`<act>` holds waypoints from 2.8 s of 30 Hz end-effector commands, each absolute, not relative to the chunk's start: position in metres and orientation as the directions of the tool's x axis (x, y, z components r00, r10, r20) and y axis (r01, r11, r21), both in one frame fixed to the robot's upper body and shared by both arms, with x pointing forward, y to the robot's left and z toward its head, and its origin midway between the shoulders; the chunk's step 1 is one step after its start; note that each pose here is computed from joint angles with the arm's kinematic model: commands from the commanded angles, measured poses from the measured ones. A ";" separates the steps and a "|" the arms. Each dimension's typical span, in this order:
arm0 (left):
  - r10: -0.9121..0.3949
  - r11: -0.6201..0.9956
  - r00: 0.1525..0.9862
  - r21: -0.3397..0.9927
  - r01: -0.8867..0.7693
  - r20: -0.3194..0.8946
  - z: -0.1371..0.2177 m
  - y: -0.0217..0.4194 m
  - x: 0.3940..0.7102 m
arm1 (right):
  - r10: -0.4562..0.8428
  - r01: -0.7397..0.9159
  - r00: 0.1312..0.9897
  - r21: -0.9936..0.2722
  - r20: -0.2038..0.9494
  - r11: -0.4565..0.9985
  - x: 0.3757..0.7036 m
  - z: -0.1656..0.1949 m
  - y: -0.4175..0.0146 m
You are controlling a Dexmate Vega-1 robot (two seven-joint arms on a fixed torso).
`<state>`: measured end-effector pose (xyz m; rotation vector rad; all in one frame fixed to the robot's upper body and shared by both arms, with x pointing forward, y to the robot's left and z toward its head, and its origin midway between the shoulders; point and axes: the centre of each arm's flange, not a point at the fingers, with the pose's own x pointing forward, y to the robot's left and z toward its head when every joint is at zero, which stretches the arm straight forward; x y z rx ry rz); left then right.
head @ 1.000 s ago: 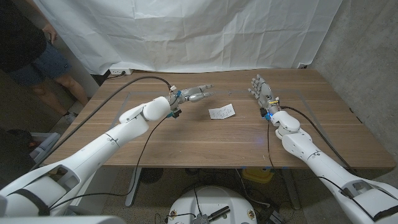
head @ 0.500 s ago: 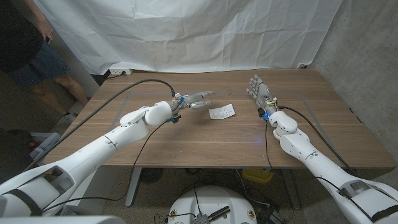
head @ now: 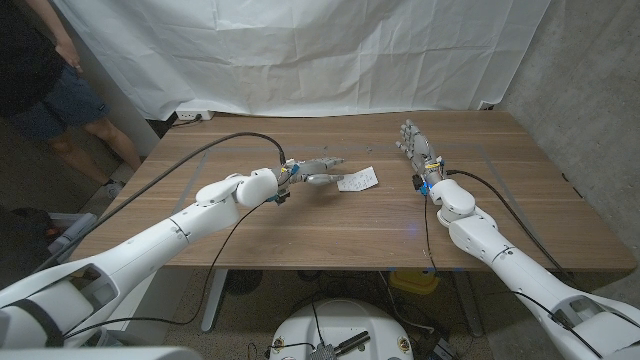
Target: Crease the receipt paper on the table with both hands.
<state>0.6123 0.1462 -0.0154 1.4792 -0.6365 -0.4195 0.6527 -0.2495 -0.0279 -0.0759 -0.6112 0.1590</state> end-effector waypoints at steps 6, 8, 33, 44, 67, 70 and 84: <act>-0.610 -0.082 0.791 0.989 -0.127 0.051 -0.028 0.135 0.623 | 0.169 -0.093 0.799 -0.160 0.577 0.983 0.640 -0.027 -0.243; -0.605 -0.092 0.795 0.988 -0.123 0.043 -0.030 0.134 0.623 | 0.168 -0.090 0.799 -0.160 0.578 0.983 0.639 -0.027 -0.243; -0.575 -0.154 0.818 0.982 -0.111 0.003 -0.036 0.131 0.619 | 0.173 -0.091 0.797 -0.167 0.579 0.982 0.638 -0.026 -0.243; -0.564 -0.174 0.826 0.978 -0.111 -0.007 -0.036 0.130 0.617 | 0.144 -0.026 0.838 -0.226 0.526 0.974 0.628 -0.029 -0.240; -0.569 -0.184 0.823 0.976 -0.117 -0.009 -0.034 0.124 0.620 | 0.149 -0.034 0.915 -0.298 0.374 0.954 0.611 -0.027 -0.232; -0.568 -0.185 0.823 0.976 -0.117 -0.010 -0.034 0.124 0.621 | 0.166 -0.056 0.916 -0.293 0.366 0.954 0.612 -0.026 -0.231; -0.572 -0.190 0.820 0.974 -0.119 -0.011 -0.033 0.123 0.623 | 0.241 -0.140 0.929 -0.336 0.282 0.931 0.618 -0.020 -0.225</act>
